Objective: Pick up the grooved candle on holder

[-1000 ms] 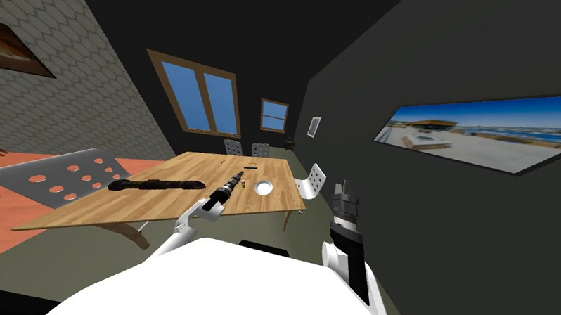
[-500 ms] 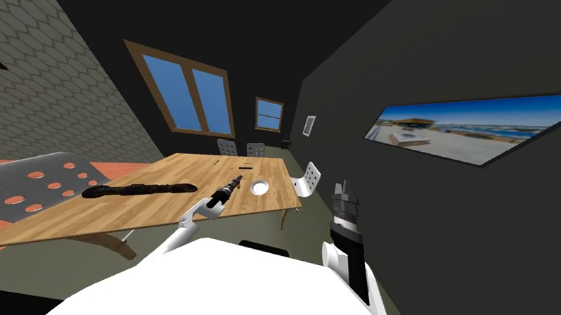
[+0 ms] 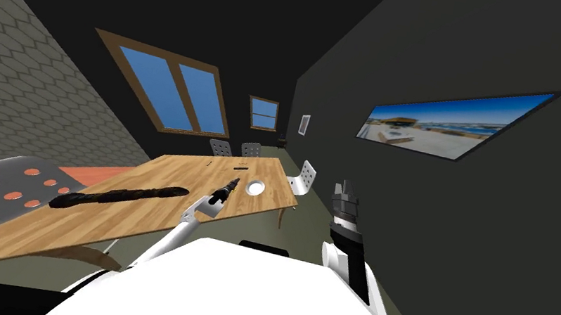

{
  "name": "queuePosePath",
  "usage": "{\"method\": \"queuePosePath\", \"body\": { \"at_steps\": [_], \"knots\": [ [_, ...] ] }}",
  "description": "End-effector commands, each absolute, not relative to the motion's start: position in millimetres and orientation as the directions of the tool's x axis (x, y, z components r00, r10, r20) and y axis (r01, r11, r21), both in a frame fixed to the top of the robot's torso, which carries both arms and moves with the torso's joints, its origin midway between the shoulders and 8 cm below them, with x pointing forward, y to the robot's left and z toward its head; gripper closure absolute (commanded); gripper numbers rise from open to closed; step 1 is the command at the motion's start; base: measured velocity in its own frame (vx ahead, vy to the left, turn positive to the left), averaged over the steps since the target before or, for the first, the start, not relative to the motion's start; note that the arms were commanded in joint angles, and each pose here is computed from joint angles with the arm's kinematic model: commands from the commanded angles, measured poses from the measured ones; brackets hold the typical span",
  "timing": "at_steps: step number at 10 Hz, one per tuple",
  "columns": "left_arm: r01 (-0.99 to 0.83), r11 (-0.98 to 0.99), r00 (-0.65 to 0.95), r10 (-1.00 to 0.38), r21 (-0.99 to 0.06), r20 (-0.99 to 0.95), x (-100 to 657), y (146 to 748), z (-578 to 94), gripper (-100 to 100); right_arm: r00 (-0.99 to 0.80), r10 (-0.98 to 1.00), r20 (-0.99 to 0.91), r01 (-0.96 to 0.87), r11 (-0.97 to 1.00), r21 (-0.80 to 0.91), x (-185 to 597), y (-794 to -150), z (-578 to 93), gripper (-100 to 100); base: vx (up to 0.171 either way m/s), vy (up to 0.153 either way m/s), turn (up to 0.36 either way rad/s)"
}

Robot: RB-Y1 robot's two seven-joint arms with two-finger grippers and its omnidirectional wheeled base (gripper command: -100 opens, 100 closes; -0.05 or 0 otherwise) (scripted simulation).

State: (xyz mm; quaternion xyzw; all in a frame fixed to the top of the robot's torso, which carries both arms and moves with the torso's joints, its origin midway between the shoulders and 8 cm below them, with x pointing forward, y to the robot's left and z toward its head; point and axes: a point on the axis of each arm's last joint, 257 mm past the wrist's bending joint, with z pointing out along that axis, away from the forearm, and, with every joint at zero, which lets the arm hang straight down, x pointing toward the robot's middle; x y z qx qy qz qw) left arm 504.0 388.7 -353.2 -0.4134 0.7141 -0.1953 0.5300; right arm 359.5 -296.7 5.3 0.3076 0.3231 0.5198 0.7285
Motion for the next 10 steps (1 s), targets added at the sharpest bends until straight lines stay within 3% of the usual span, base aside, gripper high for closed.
{"method": "queuePosePath", "body": {
  "at_steps": [1, 10],
  "knots": [
    [-0.437, 0.588, -0.112, -0.786, -0.681, -0.608, 500.7, 404.1, -369.2, -100, 0.251, 0.956, -0.151, -0.559, 0.270, 0.784, 359.5, -296.7, 5.3, 0, 0.003, -0.021, -0.114],
    [-0.658, 0.579, -0.169, -0.737, -0.482, -0.654, 473.3, 484.1, -426.5, -100, 0.251, 0.956, -0.151, -0.559, 0.270, 0.784, 359.5, -296.7, 5.3, 0, 0.006, -0.020, -0.091]
  ]
}}
